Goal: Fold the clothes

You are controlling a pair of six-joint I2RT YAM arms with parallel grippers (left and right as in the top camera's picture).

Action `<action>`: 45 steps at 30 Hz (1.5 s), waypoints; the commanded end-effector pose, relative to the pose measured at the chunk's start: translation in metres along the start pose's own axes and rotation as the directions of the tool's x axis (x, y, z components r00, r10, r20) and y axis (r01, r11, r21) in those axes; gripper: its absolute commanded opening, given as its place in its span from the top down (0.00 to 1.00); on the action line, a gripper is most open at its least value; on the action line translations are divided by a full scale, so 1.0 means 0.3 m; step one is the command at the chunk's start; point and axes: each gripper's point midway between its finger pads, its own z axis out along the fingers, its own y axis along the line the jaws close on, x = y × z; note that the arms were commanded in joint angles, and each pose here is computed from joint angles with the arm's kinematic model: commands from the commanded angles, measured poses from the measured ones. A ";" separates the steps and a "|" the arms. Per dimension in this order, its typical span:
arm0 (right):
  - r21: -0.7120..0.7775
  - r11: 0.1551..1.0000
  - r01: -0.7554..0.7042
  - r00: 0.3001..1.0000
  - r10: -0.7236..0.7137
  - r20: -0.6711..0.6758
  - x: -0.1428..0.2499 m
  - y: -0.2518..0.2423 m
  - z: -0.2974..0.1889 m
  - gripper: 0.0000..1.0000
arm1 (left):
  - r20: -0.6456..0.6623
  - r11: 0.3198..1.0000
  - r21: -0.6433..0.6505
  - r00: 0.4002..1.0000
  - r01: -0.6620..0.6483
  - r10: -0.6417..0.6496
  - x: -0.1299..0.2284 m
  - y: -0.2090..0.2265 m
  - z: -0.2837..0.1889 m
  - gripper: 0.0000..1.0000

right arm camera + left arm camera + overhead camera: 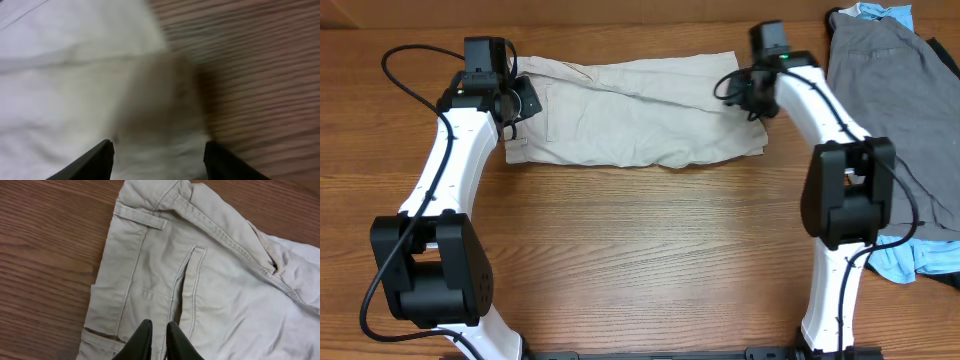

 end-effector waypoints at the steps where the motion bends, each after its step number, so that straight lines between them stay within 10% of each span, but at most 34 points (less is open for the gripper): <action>1: -0.012 0.999 -0.031 1.000 0.031 0.001 -0.008 -0.005 -0.005 0.38 | -0.002 1.000 -0.004 1.000 0.011 -0.011 0.001 -0.004 0.012 0.86; 32: -0.109 0.994 -0.031 0.999 0.029 -0.019 0.041 0.035 0.065 0.64 | -0.007 1.000 -0.006 1.000 0.011 -0.011 0.004 -0.003 0.012 0.86; 45: -0.111 0.994 -0.015 1.000 0.018 0.019 -0.008 0.055 0.029 0.96 | -0.009 1.000 -0.008 1.000 0.011 -0.011 0.006 -0.002 0.012 0.86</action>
